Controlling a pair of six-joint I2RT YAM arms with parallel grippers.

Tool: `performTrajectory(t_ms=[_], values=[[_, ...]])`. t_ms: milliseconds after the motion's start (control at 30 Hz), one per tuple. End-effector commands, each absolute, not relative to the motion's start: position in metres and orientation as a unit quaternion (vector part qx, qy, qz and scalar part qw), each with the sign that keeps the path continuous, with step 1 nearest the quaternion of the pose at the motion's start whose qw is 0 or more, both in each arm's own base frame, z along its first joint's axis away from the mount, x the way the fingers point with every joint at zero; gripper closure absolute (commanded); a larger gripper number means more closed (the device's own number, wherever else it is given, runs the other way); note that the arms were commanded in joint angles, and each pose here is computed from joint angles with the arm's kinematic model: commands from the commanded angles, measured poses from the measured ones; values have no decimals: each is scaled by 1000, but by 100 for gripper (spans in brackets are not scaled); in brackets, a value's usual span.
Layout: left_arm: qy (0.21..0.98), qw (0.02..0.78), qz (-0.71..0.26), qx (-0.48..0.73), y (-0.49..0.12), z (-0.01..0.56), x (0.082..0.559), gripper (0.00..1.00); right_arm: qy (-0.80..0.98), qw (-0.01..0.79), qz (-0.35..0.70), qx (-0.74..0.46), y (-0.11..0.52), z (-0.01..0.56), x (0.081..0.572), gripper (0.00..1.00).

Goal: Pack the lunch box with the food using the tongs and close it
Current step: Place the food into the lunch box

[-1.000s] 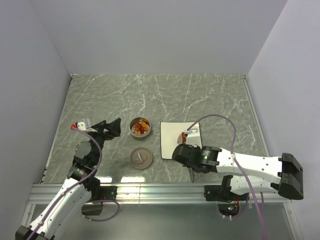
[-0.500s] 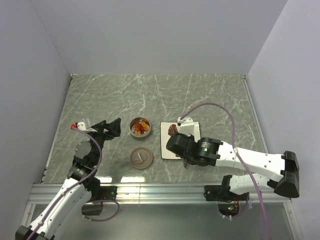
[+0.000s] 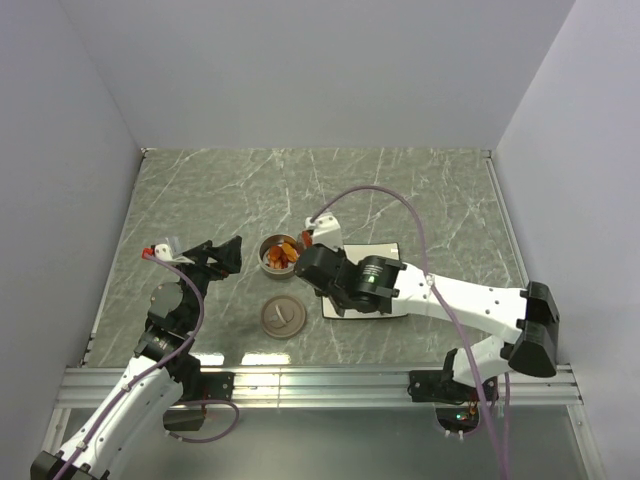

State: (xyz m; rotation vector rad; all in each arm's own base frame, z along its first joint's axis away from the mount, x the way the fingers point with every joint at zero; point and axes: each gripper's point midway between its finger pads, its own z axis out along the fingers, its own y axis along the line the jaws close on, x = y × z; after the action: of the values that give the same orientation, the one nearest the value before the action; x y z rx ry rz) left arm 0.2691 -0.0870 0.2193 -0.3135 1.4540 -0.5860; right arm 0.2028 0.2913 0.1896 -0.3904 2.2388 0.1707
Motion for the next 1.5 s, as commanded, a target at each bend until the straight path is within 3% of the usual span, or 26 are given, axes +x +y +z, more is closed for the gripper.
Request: performTrajectory(t_ms=[0, 567, 1067, 1467], values=[[646, 698, -273, -143, -89, 223, 268, 1, 873, 446, 101, -169, 318, 217, 218, 71], [647, 698, -273, -143, -89, 222, 268, 1, 881, 418, 95, -201, 348, 193, 235, 71], [646, 698, -275, -141, -90, 223, 268, 1, 883, 416, 88, -200, 347, 191, 238, 52], [647, 697, -274, -141, -90, 222, 269, 1, 878, 428, 96, -191, 345, 201, 240, 52]])
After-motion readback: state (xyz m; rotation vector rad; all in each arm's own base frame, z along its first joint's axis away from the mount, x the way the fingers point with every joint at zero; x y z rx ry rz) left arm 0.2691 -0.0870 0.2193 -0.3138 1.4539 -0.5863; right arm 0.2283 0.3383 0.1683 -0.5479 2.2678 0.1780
